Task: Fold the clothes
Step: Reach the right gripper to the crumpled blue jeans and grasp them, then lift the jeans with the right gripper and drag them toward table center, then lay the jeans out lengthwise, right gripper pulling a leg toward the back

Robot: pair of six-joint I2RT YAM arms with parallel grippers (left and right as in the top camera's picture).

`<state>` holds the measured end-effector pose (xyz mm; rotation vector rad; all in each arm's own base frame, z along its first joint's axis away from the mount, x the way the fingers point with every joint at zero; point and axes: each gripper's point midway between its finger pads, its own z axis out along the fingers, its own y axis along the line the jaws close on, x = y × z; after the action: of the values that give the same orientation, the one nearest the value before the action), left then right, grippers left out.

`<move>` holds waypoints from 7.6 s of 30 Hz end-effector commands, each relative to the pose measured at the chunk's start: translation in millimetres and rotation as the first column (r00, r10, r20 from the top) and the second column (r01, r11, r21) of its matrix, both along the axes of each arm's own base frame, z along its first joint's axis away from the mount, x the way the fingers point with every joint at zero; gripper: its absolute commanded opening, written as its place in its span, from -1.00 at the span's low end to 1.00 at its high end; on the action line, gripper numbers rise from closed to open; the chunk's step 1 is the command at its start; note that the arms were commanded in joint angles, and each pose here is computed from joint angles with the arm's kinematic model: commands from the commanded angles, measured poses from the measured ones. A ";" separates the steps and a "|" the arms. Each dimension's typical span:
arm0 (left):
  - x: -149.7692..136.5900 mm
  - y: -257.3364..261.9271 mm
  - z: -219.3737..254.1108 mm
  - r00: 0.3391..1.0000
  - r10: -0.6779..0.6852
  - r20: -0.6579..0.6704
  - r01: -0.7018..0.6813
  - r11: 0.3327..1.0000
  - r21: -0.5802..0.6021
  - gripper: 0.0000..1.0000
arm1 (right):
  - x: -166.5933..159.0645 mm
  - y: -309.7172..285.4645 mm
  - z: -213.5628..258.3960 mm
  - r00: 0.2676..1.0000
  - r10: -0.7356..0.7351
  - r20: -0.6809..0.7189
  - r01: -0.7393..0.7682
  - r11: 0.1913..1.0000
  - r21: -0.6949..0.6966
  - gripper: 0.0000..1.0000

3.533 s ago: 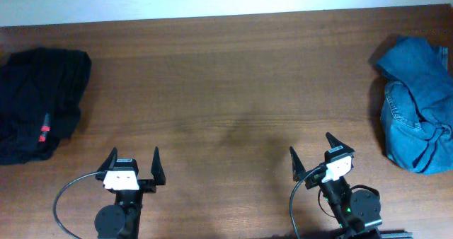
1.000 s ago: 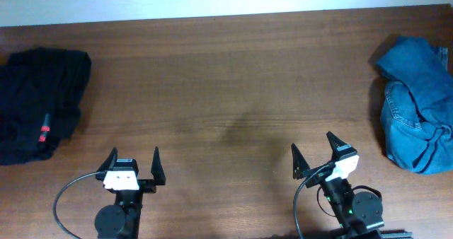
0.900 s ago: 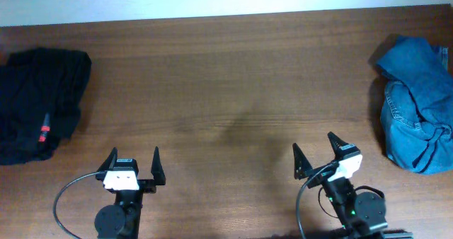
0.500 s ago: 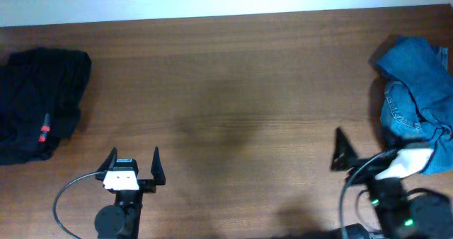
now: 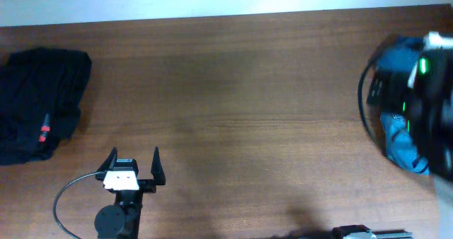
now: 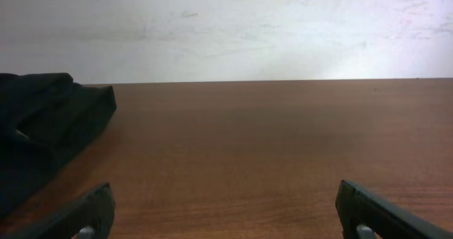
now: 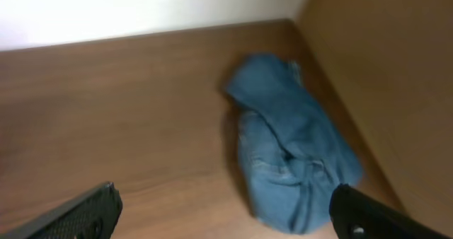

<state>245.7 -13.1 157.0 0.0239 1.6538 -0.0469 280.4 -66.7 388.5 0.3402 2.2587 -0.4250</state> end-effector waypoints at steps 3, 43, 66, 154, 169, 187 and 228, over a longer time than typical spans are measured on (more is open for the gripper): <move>-0.2 -0.9 -0.9 1.000 -0.008 0.003 0.008 1.000 0.014 0.99 | 42.1 -46.3 -36.9 0.987 -0.104 -0.121 0.117 0.987 0.111 0.98; -0.2 -0.9 -0.7 1.000 -0.008 0.004 0.008 1.000 0.014 0.99 | 124.3 -179.0 -342.0 0.750 -0.243 -0.615 0.443 0.875 0.195 0.86; -0.2 -0.9 -0.7 1.000 -0.008 0.004 0.008 1.000 0.014 0.99 | 184.1 -63.7 -97.4 0.969 0.194 -0.149 -0.111 0.892 0.439 -0.92; -45.9 -43.7 140.2 0.929 -0.266 0.256 0.278 0.961 -0.011 0.99 | 86.4 469.2 -175.7 -0.232 0.972 -0.046 -0.930 -0.207 0.304 -0.92; -50.3 -43.4 143.7 0.933 -0.266 0.240 0.277 0.961 -0.011 0.99 | 184.6 503.5 -104.3 0.052 0.989 0.138 -0.989 0.070 -0.131 -0.92; -53.7 -43.2 160.1 0.914 -0.266 0.306 0.276 0.961 0.010 0.99 | 114.3 531.3 -212.4 -0.122 0.993 -0.003 -0.974 -0.119 0.191 -0.92; -1.7 -36.5 94.2 0.978 -0.206 -0.017 0.202 0.973 -0.115 0.99 | 198.2 257.3 -120.2 0.773 0.624 -0.110 -0.557 0.752 0.354 0.79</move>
<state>229.4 -55.1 259.3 0.1918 1.5950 -0.2769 463.5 237.0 271.6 -0.6078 2.4137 0.2944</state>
